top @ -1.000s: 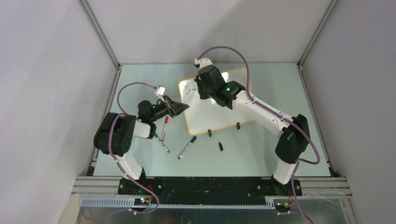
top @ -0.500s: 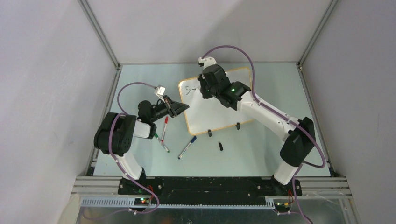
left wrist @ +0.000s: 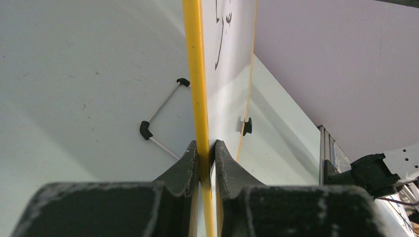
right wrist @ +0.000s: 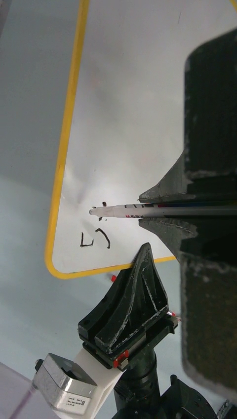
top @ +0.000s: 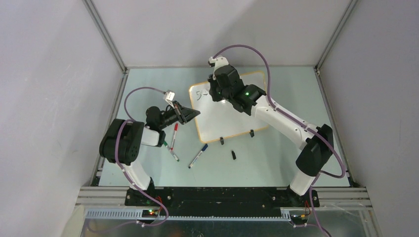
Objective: Write a sentence on the whiteboard
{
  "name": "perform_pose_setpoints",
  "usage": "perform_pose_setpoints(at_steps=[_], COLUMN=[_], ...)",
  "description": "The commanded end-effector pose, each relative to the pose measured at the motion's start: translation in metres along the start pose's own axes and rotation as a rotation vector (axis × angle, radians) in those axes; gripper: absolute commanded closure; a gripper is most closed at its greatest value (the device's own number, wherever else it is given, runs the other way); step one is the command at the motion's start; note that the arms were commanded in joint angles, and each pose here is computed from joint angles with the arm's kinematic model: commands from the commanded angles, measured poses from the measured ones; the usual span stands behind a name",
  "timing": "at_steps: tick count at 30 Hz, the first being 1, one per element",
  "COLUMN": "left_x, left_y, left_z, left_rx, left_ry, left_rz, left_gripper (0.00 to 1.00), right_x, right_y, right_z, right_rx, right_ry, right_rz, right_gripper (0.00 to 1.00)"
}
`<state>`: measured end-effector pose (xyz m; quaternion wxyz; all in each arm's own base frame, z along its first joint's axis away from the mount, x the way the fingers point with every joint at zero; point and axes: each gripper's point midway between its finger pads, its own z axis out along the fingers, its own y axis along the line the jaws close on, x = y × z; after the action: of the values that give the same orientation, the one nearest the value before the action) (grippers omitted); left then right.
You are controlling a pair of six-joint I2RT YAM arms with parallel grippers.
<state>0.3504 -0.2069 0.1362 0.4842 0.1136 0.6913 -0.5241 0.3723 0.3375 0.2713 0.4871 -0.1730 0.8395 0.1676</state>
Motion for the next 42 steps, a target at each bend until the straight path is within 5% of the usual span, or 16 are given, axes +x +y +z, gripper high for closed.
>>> perform_pose_setpoints(at_steps=[1,42], left_x=[-0.003,-0.003], left_y=[0.008,0.006], left_z=[0.001,0.001], left_rx=[-0.019,-0.003], left_ry=[-0.015,-0.017], left_rz=[0.06,0.059], left_gripper=[1.0,1.0], right_x=[-0.02,0.001], right_y=[0.009,0.001], right_z=[0.0,0.017], right_rx=[-0.018,0.024], right_ry=[-0.045,0.019], right_rz=[-0.006,-0.007], right_gripper=[1.0,1.0])
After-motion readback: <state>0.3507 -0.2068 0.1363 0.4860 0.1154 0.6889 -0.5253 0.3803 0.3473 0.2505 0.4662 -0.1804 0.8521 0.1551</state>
